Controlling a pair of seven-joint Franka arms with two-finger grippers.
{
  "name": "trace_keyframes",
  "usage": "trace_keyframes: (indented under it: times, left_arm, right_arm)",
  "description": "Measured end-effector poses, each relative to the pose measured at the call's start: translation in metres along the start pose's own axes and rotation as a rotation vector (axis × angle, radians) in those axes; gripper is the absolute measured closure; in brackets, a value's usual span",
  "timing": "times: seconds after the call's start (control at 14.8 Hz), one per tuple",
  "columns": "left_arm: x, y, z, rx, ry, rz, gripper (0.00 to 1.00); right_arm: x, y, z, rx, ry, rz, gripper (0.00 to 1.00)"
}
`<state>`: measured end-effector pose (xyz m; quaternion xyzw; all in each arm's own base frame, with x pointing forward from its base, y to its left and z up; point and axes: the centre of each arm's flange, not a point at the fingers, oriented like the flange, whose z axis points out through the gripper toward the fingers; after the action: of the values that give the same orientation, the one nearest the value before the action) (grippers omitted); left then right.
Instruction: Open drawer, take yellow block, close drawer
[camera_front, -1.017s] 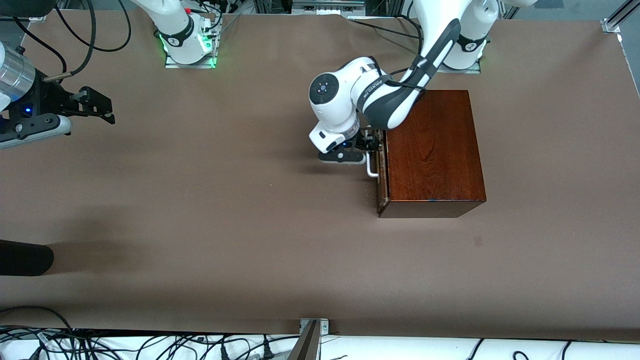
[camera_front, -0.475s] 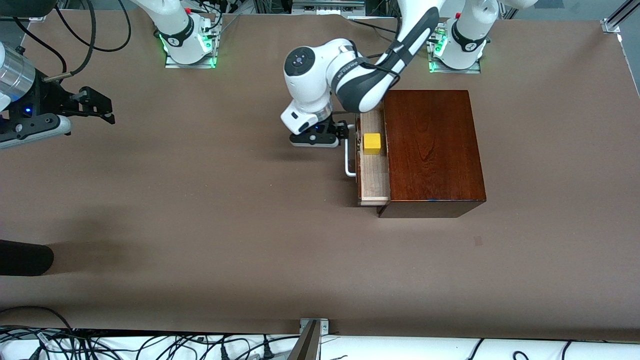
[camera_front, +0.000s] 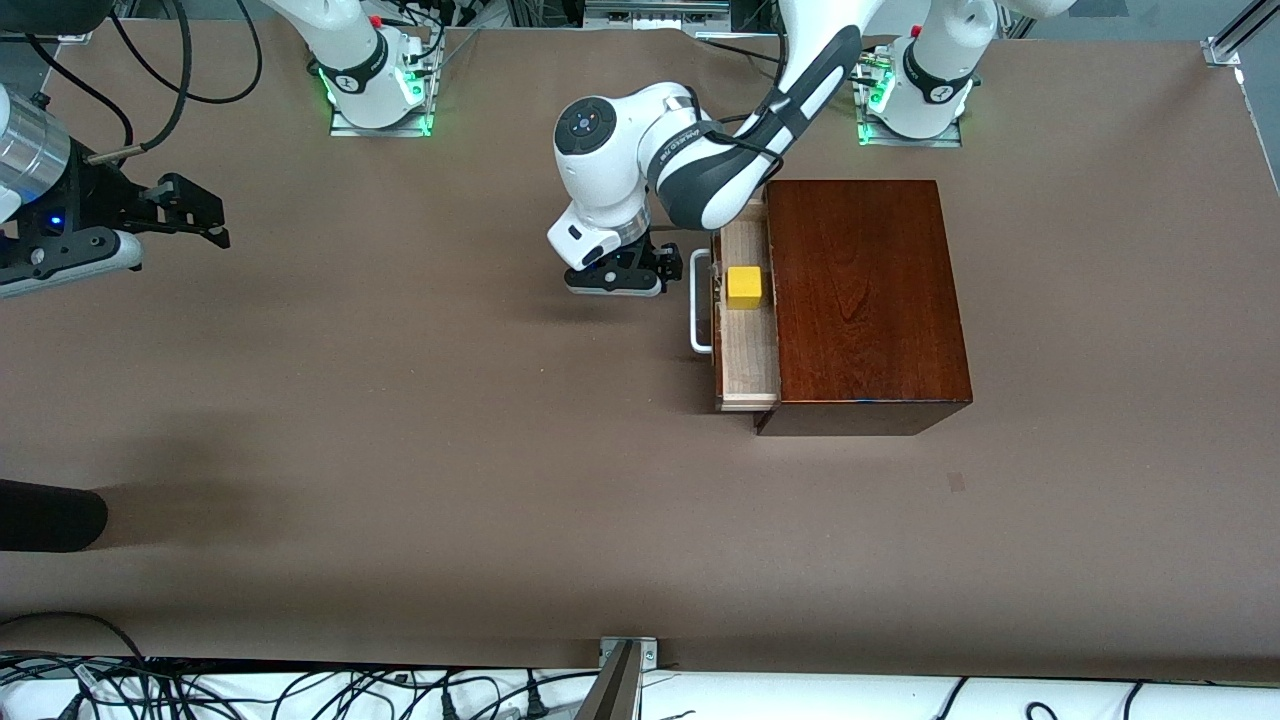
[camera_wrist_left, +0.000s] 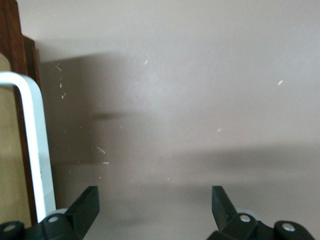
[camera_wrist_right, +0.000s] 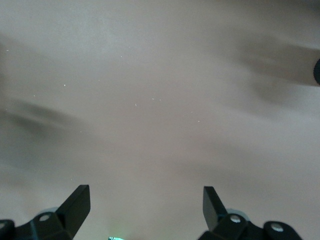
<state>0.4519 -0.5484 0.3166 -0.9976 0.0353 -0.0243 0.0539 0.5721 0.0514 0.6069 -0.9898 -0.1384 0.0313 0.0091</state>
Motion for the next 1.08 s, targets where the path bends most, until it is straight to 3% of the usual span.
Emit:
trace_keyframes:
  times: [0.27,0.54,0.81,1.08]
  left_arm:
    - [0.016,-0.028,-0.042,0.045,-0.003,-0.031,0.0]
    - [0.044,-0.09,-0.074,0.121,-0.051,0.055,0.0]
    - [0.102,-0.211,-0.134,0.109,-0.033,0.104,0.0]
    - [0.126,-0.331,-0.189,0.026,-0.038,0.157,0.0]
  right_arm:
    - [0.0,0.0,0.0,0.0,0.0,0.0,0.0]
    - [0.0,0.0,0.0,0.0,-0.001,0.001,0.0]
    - [0.0,0.003,0.001,0.0,-0.002,0.006,0.0]
    - [0.0,0.003,0.001,0.0,-0.002,0.006,0.0]
